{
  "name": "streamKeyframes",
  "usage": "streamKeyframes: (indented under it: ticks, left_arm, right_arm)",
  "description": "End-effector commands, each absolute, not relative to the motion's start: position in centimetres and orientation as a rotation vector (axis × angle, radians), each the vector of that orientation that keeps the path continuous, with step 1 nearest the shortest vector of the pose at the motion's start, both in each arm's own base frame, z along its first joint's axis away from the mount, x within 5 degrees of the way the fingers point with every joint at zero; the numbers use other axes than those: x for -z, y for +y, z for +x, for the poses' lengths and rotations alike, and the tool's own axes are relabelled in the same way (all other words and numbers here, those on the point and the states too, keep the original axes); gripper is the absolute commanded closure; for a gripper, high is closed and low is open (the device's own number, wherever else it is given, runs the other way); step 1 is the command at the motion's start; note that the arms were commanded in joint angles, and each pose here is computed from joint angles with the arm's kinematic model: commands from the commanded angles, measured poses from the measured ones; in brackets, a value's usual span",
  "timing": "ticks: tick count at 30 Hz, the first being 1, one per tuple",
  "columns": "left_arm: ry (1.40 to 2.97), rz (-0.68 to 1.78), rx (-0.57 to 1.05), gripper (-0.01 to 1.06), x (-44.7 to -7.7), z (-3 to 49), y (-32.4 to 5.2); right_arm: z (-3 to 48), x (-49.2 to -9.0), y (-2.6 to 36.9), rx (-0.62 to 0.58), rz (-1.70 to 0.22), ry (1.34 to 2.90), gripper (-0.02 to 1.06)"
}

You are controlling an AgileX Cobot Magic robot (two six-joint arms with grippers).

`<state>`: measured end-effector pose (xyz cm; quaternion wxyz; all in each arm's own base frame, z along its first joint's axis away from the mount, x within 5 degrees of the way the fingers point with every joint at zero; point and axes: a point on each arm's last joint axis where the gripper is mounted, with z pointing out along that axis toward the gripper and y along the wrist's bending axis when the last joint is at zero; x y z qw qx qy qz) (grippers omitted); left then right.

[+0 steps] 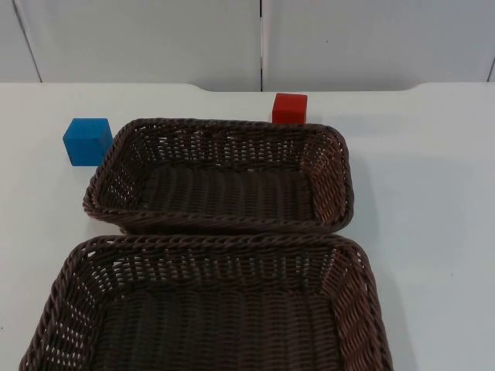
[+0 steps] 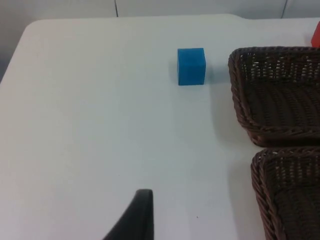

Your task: Pick up one cube with the left hand and place it into the upper basket. Pick up one cube with the right hand and place it into the lower basket.

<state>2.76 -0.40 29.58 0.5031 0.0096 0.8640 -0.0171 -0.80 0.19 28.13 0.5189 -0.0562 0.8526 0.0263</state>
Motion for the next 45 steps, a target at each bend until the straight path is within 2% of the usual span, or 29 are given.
streamKeyframes:
  ticks: [1,11,19,31,45]
  left_arm:
    - [2.072,0.017,0.057,0.0,-30.1,3.3,-0.5]
    - [2.055,-0.004,0.115,0.0,-31.0,5.8,-0.8]
    - [2.099,0.032,0.168,0.0,-31.3,8.5,-1.2]
    - [2.163,0.045,0.173,0.0,-30.9,12.5,-1.2]
    - [2.232,0.051,0.17,0.0,-32.2,17.2,-1.2]
  right_arm:
    - [-0.8,-28.0,0.1,-0.048,-0.135,2.041,-0.01]
    - [-0.8,-28.0,0.1,-0.047,-0.137,2.041,-0.01]
    - [-0.8,-28.0,0.1,-0.047,-0.137,2.041,-0.01]
    - [-0.8,-28.0,0.1,-0.047,-0.137,2.041,-0.01]
    - [-0.8,-28.1,0.1,-0.047,-0.137,2.039,-0.01]
